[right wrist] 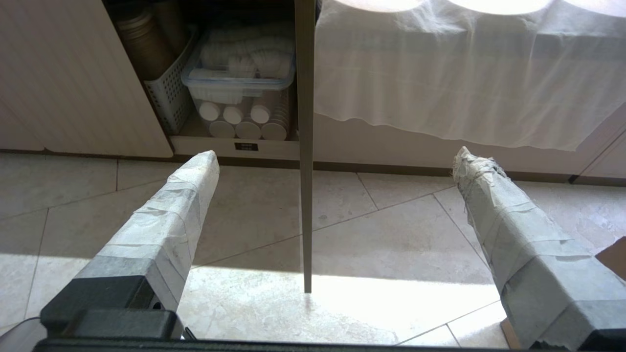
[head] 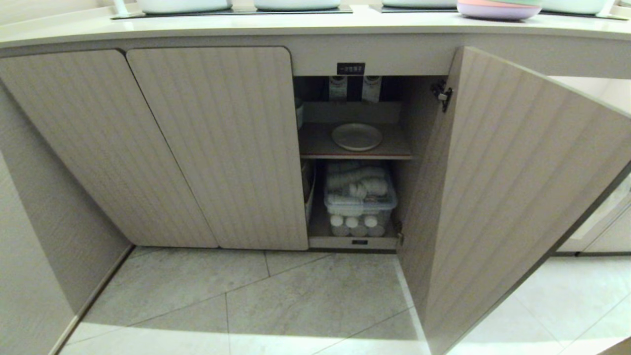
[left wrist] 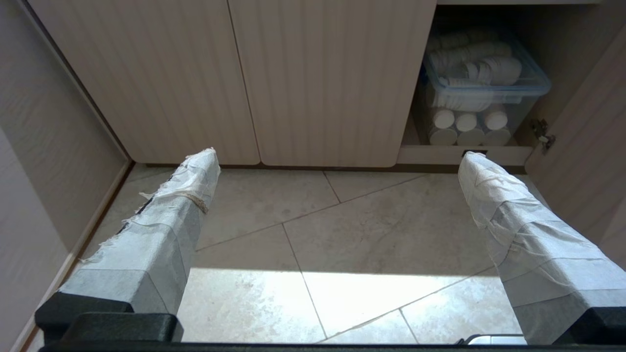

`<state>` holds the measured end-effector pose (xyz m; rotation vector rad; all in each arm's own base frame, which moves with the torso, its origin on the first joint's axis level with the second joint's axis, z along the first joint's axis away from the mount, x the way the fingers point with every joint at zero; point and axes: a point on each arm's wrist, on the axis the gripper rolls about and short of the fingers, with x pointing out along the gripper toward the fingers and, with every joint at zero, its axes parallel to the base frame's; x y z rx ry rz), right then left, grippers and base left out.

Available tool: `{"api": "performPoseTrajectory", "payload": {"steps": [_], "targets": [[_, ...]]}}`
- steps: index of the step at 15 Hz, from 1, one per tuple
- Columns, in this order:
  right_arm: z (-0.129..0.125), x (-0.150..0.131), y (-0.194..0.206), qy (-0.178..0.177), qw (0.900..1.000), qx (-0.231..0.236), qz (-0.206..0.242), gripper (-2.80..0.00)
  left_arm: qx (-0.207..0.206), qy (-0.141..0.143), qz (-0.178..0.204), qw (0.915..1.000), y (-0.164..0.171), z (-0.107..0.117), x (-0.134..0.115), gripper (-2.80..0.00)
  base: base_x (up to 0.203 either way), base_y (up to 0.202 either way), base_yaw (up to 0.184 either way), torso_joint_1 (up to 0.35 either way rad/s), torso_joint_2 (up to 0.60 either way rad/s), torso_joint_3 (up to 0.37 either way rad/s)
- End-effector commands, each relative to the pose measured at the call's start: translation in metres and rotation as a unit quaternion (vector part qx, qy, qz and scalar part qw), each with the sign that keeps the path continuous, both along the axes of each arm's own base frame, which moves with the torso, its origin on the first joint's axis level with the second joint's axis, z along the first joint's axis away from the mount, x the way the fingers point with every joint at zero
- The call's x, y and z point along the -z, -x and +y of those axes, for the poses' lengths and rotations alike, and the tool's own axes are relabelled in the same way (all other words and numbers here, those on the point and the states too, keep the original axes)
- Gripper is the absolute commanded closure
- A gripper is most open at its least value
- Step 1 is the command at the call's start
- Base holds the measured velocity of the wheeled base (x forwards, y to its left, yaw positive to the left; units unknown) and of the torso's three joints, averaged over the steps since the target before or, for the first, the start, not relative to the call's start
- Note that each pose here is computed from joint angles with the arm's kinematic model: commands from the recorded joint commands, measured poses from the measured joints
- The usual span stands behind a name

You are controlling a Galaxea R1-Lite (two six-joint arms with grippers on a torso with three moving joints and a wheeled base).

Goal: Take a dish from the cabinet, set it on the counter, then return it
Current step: Take the plate from the cabinet

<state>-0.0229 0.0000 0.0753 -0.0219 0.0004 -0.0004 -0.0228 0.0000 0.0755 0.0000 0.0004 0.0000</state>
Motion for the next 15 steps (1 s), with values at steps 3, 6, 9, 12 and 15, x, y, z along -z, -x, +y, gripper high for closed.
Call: {"api": "performPoseTrajectory", "payload": {"steps": [3, 6, 9, 12, 15], "targets": [[0.0000, -0.0002, -0.0001, -0.003, 1.000, 0.000, 0.000, -2.80, -0.001, 0.000, 0.000, 1.0000, 0.0000, 0.0000, 0.0000, -2.80, 0.000, 0.000, 0.000, 0.000, 0.00, 0.000], [0.0000, -0.0002, -0.0001, -0.003, 1.000, 0.001, 0.000, -2.80, 0.001, 0.000, 0.000, 1.0000, 0.0000, 0.0000, 0.0000, -2.80, 0.000, 0.000, 0.000, 0.000, 0.00, 0.000], [0.0000, -0.0002, -0.0001, -0.003, 1.000, 0.001, 0.000, -2.80, 0.001, 0.000, 0.000, 1.0000, 0.0000, 0.0000, 0.0000, -2.80, 0.000, 0.000, 0.000, 0.000, 0.00, 0.000], [0.0000, -0.0002, -0.0001, -0.003, 1.000, 0.001, 0.000, -2.80, 0.001, 0.000, 0.000, 1.0000, 0.0000, 0.0000, 0.0000, -2.80, 0.000, 0.000, 0.000, 0.000, 0.00, 0.000], [0.0000, -0.0002, -0.0001, -0.001, 1.000, 0.000, 0.000, -2.80, 0.001, 0.000, 0.000, 1.0000, 0.0000, 0.0000, 0.0000, -2.80, 0.000, 0.000, 0.000, 0.000, 0.00, 0.000]]}}
